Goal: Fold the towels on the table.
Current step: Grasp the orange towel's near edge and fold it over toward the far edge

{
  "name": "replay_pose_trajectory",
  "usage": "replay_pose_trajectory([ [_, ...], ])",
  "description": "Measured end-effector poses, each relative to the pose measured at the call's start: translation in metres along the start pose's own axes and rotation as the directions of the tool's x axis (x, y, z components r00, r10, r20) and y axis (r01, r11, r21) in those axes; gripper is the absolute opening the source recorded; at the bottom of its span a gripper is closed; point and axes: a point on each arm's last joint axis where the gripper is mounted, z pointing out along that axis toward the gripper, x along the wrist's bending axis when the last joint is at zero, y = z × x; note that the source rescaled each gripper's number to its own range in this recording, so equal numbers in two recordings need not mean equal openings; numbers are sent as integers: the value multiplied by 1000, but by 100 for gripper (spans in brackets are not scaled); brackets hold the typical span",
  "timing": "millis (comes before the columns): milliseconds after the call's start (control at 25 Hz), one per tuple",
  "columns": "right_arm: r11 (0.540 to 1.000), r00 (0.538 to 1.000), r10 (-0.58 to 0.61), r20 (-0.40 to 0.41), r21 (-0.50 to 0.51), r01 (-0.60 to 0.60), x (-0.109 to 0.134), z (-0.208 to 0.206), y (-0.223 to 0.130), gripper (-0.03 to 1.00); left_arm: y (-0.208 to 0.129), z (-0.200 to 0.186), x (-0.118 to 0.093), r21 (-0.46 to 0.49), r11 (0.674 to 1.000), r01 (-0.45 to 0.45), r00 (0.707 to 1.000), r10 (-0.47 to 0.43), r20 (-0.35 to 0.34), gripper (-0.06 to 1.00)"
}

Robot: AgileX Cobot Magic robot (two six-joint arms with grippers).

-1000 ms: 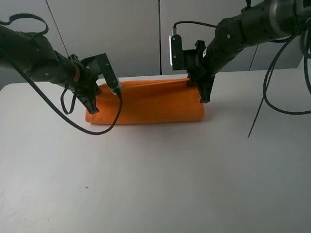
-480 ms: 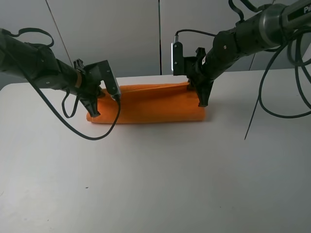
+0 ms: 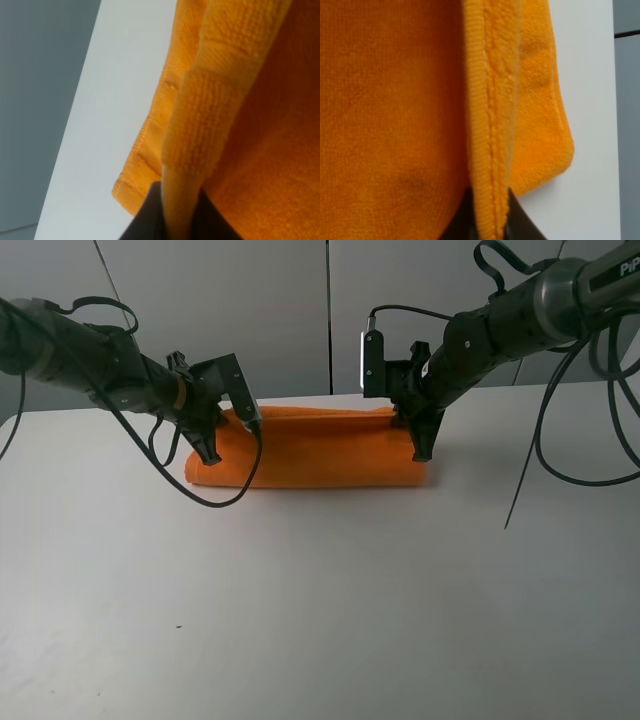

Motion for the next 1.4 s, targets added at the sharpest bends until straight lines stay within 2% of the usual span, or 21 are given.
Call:
replay_pose_trajectory([
  [280,1000,1000,-2,1,1,2,1,2,-1,0,2,9,3,-4,1000,30,1000,-30,-5,0],
  [400,1000,1000,1,2,0,-1,0,2,-1,6,2,9,3,-7,999,34,999,-34,-6,2],
  [480,1000,1000,2,2,4,-2,0,2,-3,15,0,9,5,2,999,37,999,-37,-9,6],
  [640,1000,1000,10,-5,22,-10,-2,2,-11,43,-8,9,8,50,998,47,999,-46,-17,19],
  [800,1000,1000,8,3,22,-8,-3,2,-12,70,-12,9,10,75,995,66,998,-65,-21,44],
  [920,1000,1000,25,19,14,-25,-5,2,-12,82,-12,9,10,75,995,72,997,-71,-21,64],
  [1000,999,999,34,29,9,-34,-7,0,-11,85,-12,9,10,75,995,72,997,-71,-21,76],
  [1120,998,996,69,57,-6,-69,-13,-10,-9,86,-12,9,11,75,994,73,997,-71,-23,86],
  [1240,983,980,182,81,-40,-179,-20,-23,-5,86,-9,1,16,63,994,93,995,-91,-39,89],
  [1400,939,936,341,83,-75,-336,-25,-34,-3,86,-3,-15,28,54,988,142,988,-137,-73,91],
])
